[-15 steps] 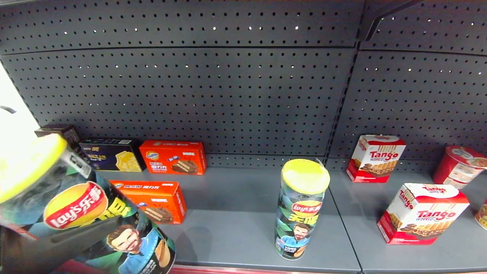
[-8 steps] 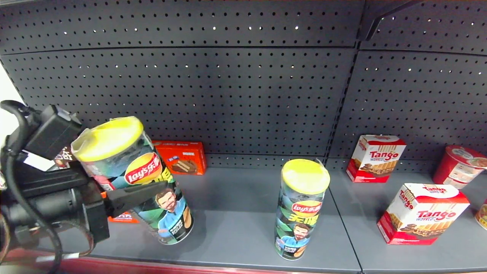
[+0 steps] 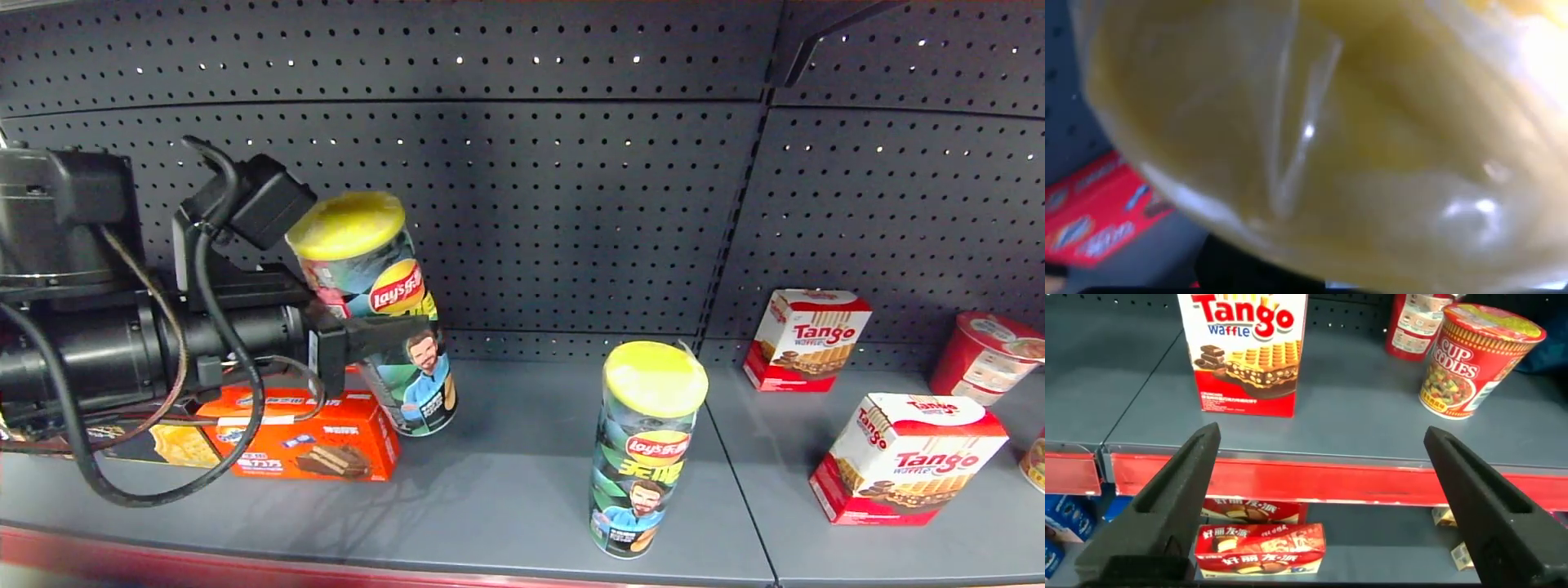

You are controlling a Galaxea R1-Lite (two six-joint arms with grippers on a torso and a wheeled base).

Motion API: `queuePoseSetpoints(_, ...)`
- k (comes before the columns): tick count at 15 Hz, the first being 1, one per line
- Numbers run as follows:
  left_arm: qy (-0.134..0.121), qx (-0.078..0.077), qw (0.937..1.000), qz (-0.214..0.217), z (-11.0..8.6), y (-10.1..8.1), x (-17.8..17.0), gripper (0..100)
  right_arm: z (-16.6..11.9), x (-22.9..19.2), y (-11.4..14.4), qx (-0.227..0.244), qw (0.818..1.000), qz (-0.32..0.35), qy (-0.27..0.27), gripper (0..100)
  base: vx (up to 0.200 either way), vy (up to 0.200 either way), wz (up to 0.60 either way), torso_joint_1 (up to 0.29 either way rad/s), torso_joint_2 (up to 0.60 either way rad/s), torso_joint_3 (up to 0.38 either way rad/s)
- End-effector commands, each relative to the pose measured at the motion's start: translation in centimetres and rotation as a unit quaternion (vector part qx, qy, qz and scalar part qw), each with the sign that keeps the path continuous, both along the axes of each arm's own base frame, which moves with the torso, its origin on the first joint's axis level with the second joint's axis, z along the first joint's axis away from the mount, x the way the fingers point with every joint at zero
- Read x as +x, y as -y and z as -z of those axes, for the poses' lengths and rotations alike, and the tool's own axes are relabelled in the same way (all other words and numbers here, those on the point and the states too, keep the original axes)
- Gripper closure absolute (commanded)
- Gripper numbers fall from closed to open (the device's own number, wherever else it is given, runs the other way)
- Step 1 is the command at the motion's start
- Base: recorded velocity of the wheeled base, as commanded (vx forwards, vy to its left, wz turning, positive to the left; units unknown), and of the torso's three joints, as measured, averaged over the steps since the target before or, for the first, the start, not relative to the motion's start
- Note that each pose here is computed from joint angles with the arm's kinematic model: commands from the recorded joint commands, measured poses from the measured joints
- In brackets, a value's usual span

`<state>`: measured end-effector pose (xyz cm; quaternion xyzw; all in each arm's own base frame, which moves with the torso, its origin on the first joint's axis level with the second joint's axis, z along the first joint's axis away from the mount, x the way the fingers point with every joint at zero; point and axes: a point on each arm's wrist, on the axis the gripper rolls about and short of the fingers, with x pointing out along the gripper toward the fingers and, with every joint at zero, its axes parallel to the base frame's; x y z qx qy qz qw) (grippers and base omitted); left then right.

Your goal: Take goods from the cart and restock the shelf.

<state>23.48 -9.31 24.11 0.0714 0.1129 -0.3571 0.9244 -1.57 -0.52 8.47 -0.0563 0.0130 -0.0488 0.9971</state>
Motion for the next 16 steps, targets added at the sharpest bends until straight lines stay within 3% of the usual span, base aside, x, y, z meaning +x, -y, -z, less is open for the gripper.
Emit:
queuePoseSetpoints(1, -0.008, 0.005, 0.9999, 0.005, 0.4, 1.2, 1.2, 100, 0.0, 0.0, 0.0, 0.000, 1.000, 0.000, -0.001, 0, 0.000, 0.000, 0.00, 0.000, 0.00, 0.000)
queuePoseSetpoints(4, -0.014, 0.010, 0.9996, 0.022, 0.8, 3.1, 2.7, 100, 0.0, 0.0, 0.0, 0.000, 1.000, -0.001, -0.002, 0, 0.000, 0.000, 0.00, 0.000, 0.00, 0.000)
queuePoseSetpoints(7, -0.005, 0.014, 0.9993, 0.036, 0.7, 4.6, 4.4, 100, 0.0, 0.0, 0.0, 0.001, 1.000, 0.000, -0.002, 0, 0.000, 0.000, 0.00, 0.000, 0.00, 0.000)
queuePoseSetpoints(10, -0.019, 0.023, 0.9988, 0.039, 2.1, 5.6, 6.8, 100, 0.0, 0.0, 0.0, 0.001, 1.000, 0.000, -0.002, 0, 0.000, 0.000, 0.00, 0.000, 0.00, 0.000)
queuePoseSetpoints(14, -0.023, 0.007, 0.9962, 0.084, 2.3, 6.6, 8.8, 100, 0.0, 0.0, 0.0, 0.001, 1.000, -0.004, -0.002, 0, 0.000, 0.000, 0.00, 0.000, 0.00, 0.000)
queuePoseSetpoints(16, -0.026, 0.007, 0.9959, 0.087, 2.7, 7.1, 9.8, 100, 0.0, 0.0, 0.0, 0.001, 1.000, -0.002, -0.001, 0, 0.000, 0.000, 0.00, 0.000, 0.00, 0.000)
